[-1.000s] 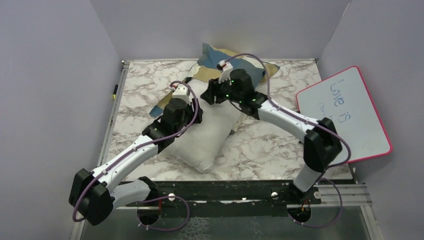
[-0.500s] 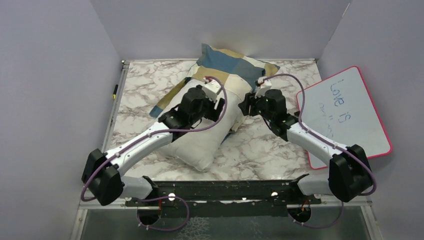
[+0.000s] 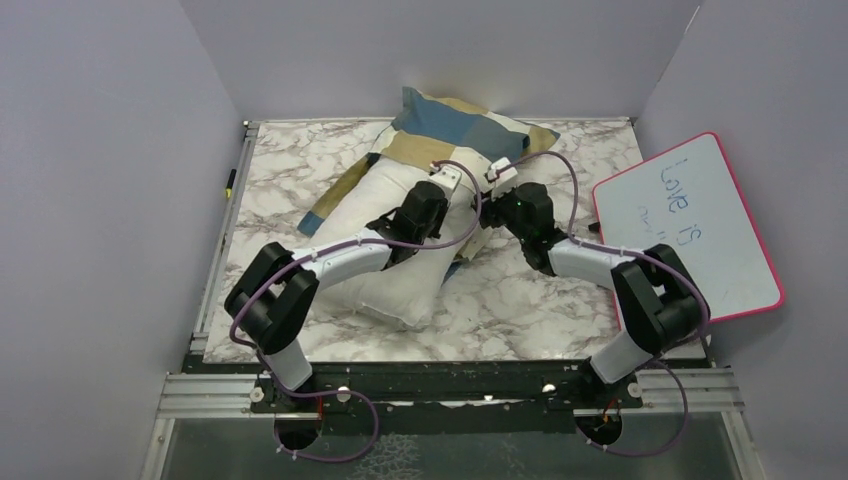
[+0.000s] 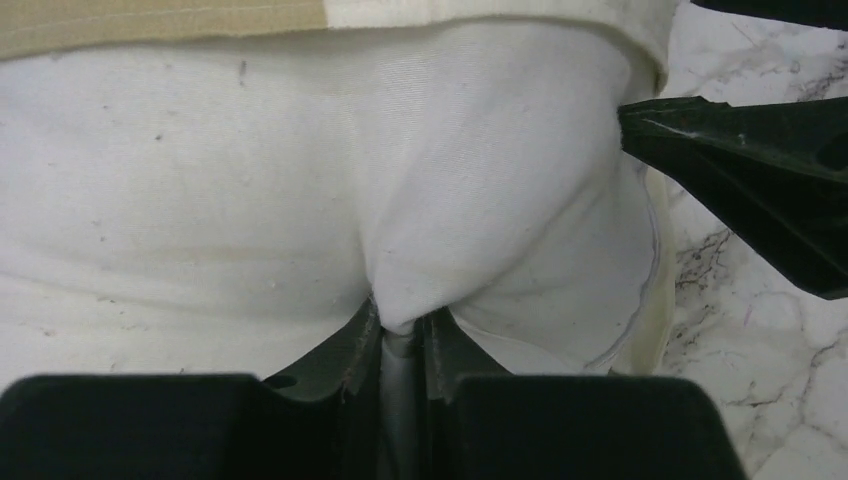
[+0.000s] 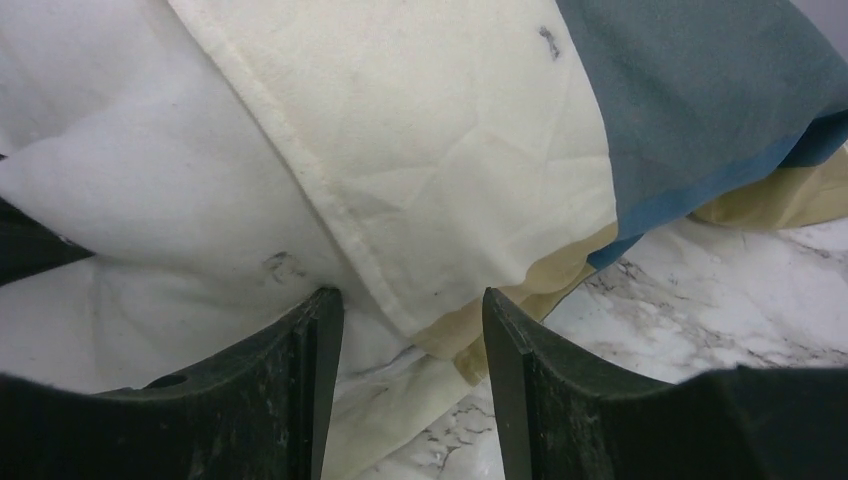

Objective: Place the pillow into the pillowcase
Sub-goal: Stuff the pillow into the pillowcase.

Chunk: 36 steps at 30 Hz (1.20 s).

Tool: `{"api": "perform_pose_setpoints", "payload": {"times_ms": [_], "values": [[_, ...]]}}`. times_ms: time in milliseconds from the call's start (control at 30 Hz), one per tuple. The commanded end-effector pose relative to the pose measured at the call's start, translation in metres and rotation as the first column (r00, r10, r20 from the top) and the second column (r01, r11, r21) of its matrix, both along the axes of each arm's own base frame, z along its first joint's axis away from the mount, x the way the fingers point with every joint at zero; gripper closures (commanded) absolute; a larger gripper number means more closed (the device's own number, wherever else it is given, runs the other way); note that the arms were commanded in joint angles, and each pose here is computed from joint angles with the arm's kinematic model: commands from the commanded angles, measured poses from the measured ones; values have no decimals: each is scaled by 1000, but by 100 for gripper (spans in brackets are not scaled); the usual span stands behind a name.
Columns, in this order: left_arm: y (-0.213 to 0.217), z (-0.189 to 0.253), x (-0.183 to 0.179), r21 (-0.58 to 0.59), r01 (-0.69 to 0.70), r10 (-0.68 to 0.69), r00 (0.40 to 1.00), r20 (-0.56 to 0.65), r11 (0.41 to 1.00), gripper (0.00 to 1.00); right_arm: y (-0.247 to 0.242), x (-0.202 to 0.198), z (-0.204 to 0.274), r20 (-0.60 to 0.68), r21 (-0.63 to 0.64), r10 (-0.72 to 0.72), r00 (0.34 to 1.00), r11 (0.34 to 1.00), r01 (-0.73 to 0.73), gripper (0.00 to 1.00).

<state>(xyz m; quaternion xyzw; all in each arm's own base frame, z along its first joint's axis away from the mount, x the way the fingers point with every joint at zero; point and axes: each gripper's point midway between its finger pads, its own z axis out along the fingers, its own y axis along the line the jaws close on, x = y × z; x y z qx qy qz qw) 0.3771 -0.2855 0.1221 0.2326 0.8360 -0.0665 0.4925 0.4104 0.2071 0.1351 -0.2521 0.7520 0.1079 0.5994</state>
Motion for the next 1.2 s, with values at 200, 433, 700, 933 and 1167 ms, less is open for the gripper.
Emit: {"api": "perform_pose_setpoints", "payload": {"times_ms": [200,433,700,933,1167], "values": [[25,-66,-6,-63,-88,77,984,-159,994,100,-8,56,32,235,-52,-110,966,991,125,54],[32,-65,11,-167,-247,205,951,-233,955,100,46,12,41,99,34,215,972,975,-219,100],[44,-24,39,-278,-432,390,900,-195,858,100,86,-56,19,-53,100,423,905,904,-416,100],[44,-46,35,-269,-469,410,878,-247,841,100,72,-52,11,-151,146,278,949,955,-256,100],[47,-52,39,-279,-497,436,863,-255,822,100,93,-77,41,-166,312,405,899,887,-342,100]]}}
